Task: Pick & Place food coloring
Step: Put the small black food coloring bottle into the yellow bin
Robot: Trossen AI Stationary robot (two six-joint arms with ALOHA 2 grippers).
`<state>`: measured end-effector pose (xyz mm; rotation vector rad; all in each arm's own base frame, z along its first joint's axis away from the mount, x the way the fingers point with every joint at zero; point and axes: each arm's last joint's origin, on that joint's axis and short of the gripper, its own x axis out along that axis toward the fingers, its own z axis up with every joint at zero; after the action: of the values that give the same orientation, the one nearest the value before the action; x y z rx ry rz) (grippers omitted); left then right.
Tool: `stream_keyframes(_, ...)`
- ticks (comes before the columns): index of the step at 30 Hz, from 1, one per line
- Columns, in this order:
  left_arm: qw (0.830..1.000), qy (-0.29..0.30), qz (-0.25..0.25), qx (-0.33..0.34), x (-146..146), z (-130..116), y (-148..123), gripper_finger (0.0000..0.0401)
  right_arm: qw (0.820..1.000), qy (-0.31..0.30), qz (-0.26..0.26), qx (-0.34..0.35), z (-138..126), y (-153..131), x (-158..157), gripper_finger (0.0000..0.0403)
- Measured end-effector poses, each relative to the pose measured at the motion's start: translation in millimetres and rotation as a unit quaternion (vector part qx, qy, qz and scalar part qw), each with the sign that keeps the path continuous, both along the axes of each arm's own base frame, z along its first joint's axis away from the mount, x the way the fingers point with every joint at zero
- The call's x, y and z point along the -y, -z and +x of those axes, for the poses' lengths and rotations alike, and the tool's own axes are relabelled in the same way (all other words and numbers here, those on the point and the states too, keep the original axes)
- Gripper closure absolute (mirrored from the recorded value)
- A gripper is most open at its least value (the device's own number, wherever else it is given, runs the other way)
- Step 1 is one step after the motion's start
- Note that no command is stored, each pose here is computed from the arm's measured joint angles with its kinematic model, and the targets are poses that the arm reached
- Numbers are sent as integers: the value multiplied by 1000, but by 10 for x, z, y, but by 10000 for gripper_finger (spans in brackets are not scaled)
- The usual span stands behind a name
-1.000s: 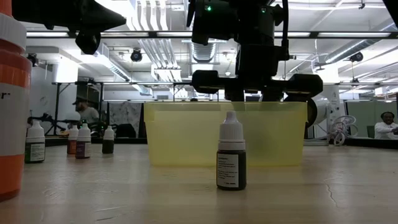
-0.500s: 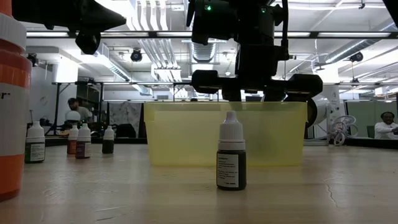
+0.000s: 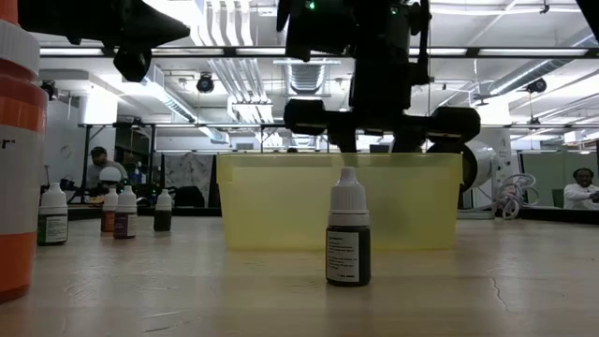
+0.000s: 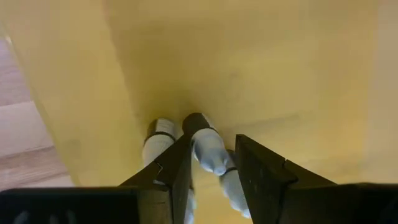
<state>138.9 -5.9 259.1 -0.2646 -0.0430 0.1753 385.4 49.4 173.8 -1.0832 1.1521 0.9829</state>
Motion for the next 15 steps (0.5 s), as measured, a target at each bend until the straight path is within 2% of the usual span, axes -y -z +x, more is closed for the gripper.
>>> stream_keyframes(15, 1000, 0, 0, 0, 0, 0, 1, 401, 1000, 27, 5, 5, 22, -43, 3, 290)
